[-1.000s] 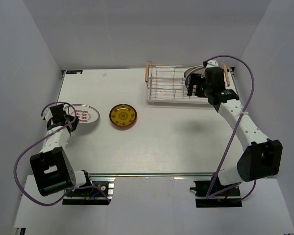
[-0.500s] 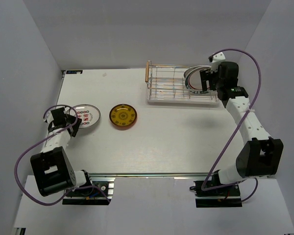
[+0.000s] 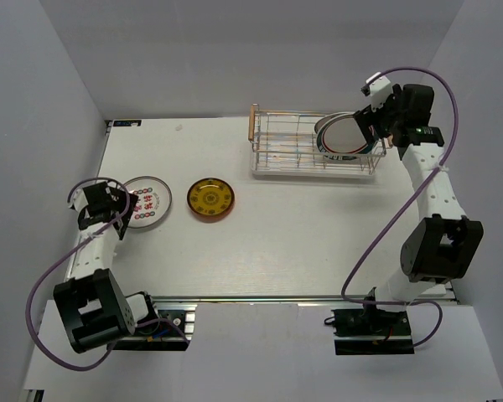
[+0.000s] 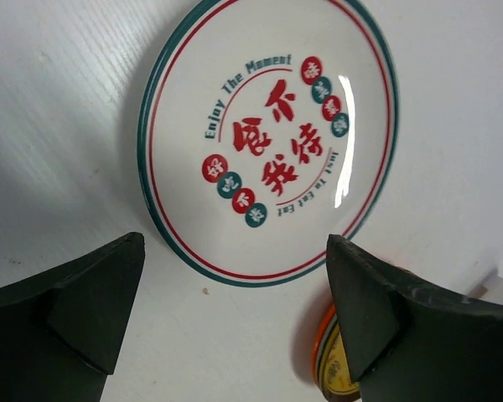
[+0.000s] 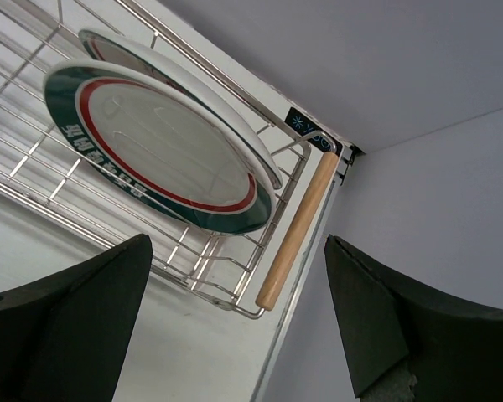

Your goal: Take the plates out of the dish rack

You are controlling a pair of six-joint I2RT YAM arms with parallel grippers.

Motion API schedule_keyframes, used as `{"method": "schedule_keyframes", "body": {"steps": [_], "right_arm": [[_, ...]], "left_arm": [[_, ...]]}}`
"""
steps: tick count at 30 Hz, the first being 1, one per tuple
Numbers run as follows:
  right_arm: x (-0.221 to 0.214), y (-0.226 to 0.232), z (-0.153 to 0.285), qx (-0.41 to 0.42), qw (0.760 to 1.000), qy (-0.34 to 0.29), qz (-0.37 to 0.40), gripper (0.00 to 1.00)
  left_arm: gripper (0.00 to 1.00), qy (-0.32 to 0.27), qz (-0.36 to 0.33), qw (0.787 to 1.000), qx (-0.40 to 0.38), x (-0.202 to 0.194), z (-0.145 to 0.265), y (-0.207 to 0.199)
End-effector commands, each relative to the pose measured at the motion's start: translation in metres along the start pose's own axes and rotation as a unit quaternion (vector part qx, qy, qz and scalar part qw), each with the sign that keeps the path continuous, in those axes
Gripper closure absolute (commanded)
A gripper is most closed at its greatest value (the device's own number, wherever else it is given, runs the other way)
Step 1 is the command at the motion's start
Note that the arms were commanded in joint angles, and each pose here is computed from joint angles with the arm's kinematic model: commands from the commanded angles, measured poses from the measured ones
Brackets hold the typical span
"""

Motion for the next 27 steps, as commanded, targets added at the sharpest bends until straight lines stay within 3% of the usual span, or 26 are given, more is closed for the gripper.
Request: {"method": "schedule_keyframes", "body": {"steps": [1, 5, 8, 9, 11, 12, 15, 20, 27], "right_arm": [[0.009, -0.012, 0.003, 0.02, 0.999, -0.013, 0.047, 0.11], [0.001, -0.014, -0.01, 0.043, 0.998, -0.009, 0.051, 0.11], [-0.002, -0.017, -0.02, 0.06, 0.997, -0.013, 0.054, 0.11], [-0.003, -0.019, -0.023, 0.062, 0.997, -0.011, 0.053, 0.11], [-0.003, -0.022, -0.03, 0.071, 0.996, -0.012, 0.049, 0.11], [-0.003, -0.023, -0.032, 0.074, 0.996, -0.012, 0.047, 0.11], [-0.008, -0.024, -0.049, 0.088, 0.995, -0.008, 0.037, 0.11], [-0.012, -0.024, -0.06, 0.106, 0.994, -0.004, 0.028, 0.15], [-0.019, -0.021, -0.072, 0.123, 0.992, 0.001, 0.032, 0.2]], "left_arm": [[0.02, -0.031, 0.012, 0.999, -0.035, 0.021, 0.022, -0.023], [0.02, -0.024, -0.036, 0.994, -0.098, 0.029, 0.044, -0.054], [0.02, 0.012, -0.091, 0.977, -0.195, 0.03, 0.07, -0.084], [0.02, 0.048, -0.12, 0.956, -0.263, 0.024, 0.084, -0.1], [0.02, 0.054, -0.186, 0.918, -0.346, 0.029, 0.106, -0.123], [0.02, 0.088, -0.216, 0.887, -0.399, 0.02, 0.12, -0.132], [0.02, 0.079, -0.242, 0.859, -0.445, 0.023, 0.134, -0.141], [0.02, 0.036, -0.24, 0.885, -0.397, 0.033, 0.129, -0.136], [0.02, 0.046, -0.24, 0.881, -0.404, 0.029, 0.121, -0.135]]}}
Point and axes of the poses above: each gripper's point midway between its finger pads, its own z axis back along the fingers, its own y axis along the line the jaws close on, x = y × z, the point moved 6 cm from there along z, back along the fingers, and after that the axes turned 3 degrees about z, right-handed, at the moved point
